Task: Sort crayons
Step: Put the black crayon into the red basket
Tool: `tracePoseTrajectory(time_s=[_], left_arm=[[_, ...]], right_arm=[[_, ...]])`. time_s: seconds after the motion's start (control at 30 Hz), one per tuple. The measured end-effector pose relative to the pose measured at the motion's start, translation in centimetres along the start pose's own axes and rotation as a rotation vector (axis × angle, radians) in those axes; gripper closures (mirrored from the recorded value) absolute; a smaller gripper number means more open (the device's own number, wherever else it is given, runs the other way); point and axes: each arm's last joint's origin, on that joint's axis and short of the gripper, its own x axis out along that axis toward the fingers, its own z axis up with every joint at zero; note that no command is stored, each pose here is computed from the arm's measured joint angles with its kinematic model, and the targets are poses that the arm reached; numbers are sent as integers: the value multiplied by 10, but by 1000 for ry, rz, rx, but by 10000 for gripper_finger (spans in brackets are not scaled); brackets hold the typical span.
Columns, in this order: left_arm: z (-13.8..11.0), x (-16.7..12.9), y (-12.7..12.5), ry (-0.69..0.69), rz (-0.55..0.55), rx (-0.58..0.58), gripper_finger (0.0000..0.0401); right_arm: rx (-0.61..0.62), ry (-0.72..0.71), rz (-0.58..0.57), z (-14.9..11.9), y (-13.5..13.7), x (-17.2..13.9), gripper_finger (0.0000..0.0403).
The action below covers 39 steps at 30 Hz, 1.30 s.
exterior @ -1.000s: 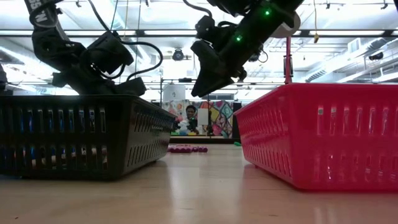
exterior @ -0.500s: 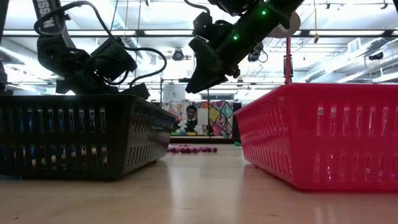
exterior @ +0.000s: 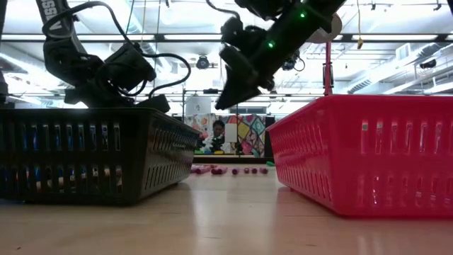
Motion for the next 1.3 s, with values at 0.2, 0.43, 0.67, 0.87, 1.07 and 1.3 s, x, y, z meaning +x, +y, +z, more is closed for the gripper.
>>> tracePoseTrajectory(time_s=[0.2, 0.43, 0.67, 0.87, 1.07, 1.3], left_arm=[[4, -14, 2, -11, 0, 1, 373], [15, -26, 1, -78, -14, -12, 371], [33, -38, -8, -255, -69, -11, 370], [51, -45, -14, -459, -93, 44, 369], [66, -55, -14, -634, -106, 20, 369], [75, -62, -14, -750, -112, 23, 369]], right_arm=[[90, 168, -22, -13, -19, 6, 275], [122, 125, 5, -7, -22, 9, 275], [175, 26, 85, -11, -22, 16, 272], [246, -147, 104, -15, -29, 23, 262], [211, -262, 117, -17, -30, 23, 256], [156, -422, 125, -2, -26, 15, 256]])
